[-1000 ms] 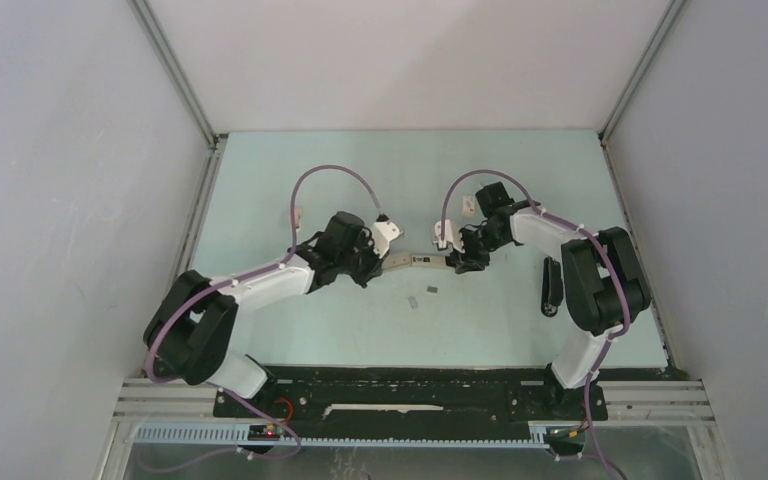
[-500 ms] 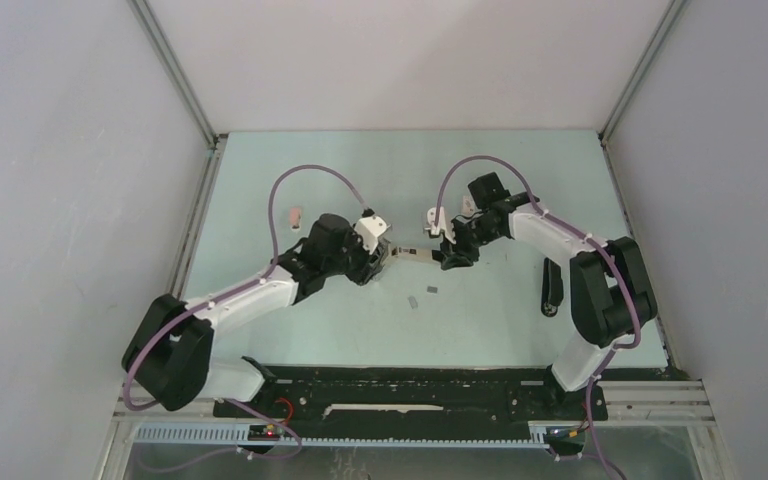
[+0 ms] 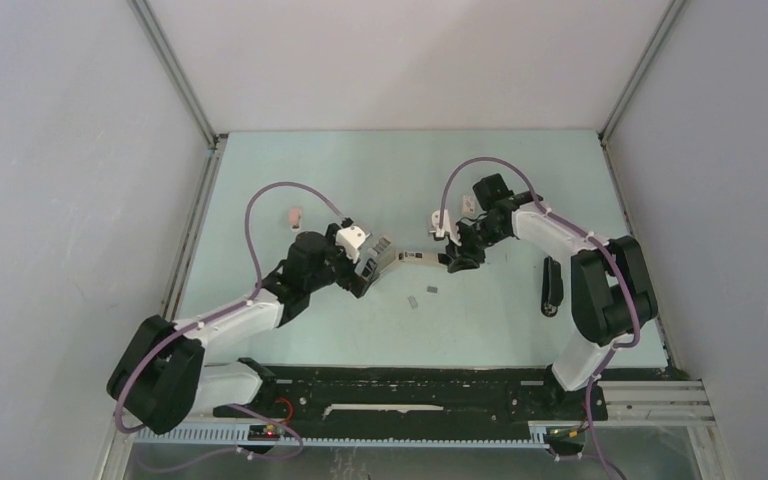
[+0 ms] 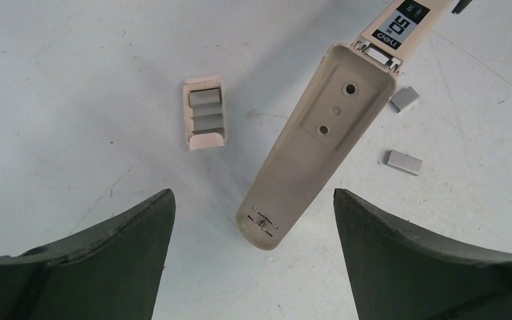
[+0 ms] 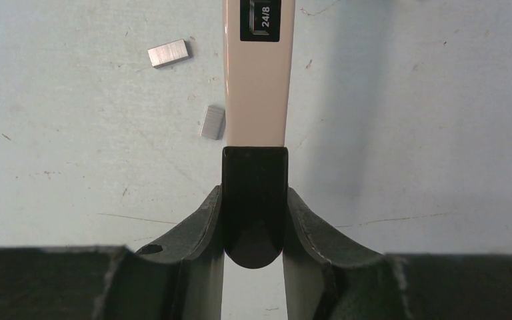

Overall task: Unload the staples from the stapler
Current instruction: Unload the staple at the center of the board.

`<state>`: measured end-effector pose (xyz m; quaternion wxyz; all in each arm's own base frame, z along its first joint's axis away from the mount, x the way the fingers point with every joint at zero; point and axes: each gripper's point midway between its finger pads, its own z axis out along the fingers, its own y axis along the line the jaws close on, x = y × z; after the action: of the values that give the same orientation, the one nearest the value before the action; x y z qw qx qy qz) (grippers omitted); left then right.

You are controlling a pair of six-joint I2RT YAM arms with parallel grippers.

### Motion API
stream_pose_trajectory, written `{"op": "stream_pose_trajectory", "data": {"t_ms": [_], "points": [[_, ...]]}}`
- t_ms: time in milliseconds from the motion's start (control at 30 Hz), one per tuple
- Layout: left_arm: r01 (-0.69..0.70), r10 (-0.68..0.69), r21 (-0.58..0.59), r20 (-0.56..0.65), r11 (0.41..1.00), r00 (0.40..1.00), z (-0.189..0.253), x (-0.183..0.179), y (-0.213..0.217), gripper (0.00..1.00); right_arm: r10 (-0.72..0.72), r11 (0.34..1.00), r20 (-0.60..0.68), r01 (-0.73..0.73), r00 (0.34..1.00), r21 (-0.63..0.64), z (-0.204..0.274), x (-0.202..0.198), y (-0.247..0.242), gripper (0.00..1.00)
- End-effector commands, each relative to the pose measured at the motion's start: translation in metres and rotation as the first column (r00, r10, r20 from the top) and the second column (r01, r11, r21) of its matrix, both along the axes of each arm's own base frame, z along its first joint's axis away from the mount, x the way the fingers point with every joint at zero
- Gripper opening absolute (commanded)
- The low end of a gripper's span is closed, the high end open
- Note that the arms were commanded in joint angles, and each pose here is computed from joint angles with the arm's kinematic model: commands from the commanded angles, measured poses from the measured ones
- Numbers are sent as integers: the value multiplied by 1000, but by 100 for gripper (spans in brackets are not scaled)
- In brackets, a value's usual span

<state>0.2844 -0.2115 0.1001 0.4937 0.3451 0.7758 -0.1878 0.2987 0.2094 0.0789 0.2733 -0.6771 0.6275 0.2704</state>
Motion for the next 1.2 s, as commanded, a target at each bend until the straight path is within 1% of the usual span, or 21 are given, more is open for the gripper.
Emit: {"op": "stream_pose_trajectory", "data": {"t_ms": [0,100,167,300,400,433,500,567,667,700,767,800,967,1100,1167], "points": [[104,-101,-56,63,993,993,5,1,-17,93,40,999,65,-42,997,31,9,12,0,0],[157,-156,-17,65,987,986,-5,2,-22,93,70,997,88,-73,994,40,9,14,-4,0],[198,-199,16,78,980,977,-10,4,-25,93,91,994,79,-94,993,45,9,12,-6,0],[227,-232,65,93,972,968,-14,13,-29,92,120,991,94,-126,988,54,12,13,-8,0],[248,-253,88,52,965,966,-20,17,-34,88,132,988,100,-139,986,64,14,16,-9,0],[256,-260,95,30,962,965,-24,18,-35,85,132,988,97,-139,987,67,15,17,-10,0],[271,-272,104,-11,957,962,-31,19,-38,73,130,988,97,-138,987,72,16,19,-10,0],[280,-276,111,-50,954,960,-37,20,-40,57,128,988,94,-135,987,73,15,20,-11,0],[285,-277,113,-81,952,957,-41,20,-41,24,126,988,93,-133,988,75,15,20,-12,0],[285,-277,111,-84,952,957,-40,19,-41,15,126,988,93,-133,988,74,15,21,-12,0],[282,-276,102,-74,954,958,-35,18,-41,3,122,989,96,-129,988,76,15,22,-13,0],[279,-274,95,-64,955,960,-29,16,-41,1,118,989,96,-126,988,76,16,22,-13,0],[249,-252,82,26,965,967,12,8,-36,0,109,990,103,-117,989,76,19,23,-8,0],[219,-230,143,67,965,971,35,0,-27,0,114,990,107,-122,988,76,21,21,0,0],[213,-224,152,60,965,973,36,-3,-24,0,112,990,109,-120,988,70,20,22,3,0]]}}
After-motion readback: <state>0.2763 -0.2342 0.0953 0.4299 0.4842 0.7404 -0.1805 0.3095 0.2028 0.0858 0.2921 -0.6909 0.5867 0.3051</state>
